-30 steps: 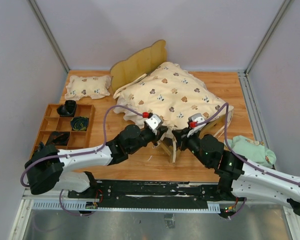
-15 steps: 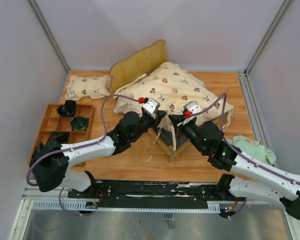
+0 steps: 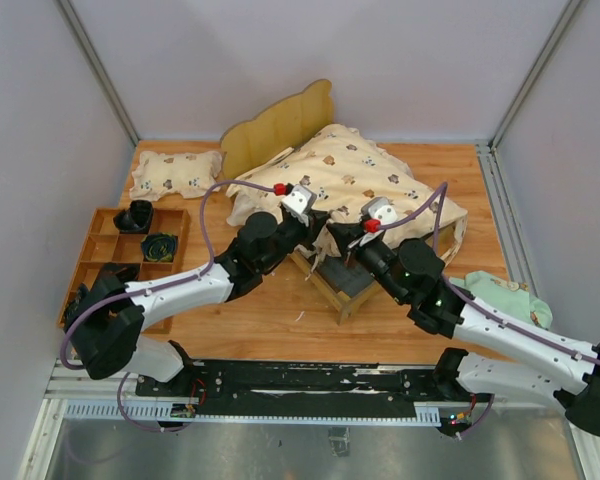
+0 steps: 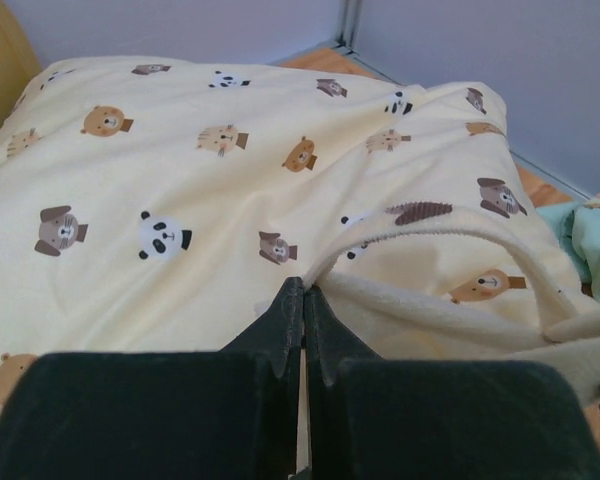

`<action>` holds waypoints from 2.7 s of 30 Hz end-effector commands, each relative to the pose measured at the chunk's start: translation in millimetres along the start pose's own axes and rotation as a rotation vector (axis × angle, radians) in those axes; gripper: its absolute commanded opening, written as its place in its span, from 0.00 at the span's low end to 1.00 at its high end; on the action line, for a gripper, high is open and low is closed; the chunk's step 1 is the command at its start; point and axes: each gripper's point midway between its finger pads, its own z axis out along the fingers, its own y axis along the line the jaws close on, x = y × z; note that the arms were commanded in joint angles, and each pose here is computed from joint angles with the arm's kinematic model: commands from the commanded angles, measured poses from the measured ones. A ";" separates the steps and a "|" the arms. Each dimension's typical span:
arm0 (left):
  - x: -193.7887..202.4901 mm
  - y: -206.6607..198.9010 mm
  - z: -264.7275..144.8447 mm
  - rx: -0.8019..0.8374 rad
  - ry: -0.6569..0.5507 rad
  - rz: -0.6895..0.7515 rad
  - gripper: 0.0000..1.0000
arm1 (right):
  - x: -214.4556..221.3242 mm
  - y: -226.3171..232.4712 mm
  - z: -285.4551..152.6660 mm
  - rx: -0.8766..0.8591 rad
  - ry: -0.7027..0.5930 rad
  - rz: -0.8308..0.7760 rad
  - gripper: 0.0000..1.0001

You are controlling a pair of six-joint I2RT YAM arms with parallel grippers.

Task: Set up the pet bed

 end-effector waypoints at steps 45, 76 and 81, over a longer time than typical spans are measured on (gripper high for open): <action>12.8 -0.2 -16.4 0.033 0.014 -0.091 0.00 | 85.0 -7.6 -47.0 0.058 0.210 0.238 0.00; 14.2 35.3 -21.4 -0.091 0.007 -0.147 0.00 | 84.2 -10.5 -3.1 0.106 0.178 0.304 0.00; 25.9 35.0 -27.6 -0.088 0.030 -0.147 0.00 | 134.0 -12.0 -21.6 0.132 0.269 0.341 0.00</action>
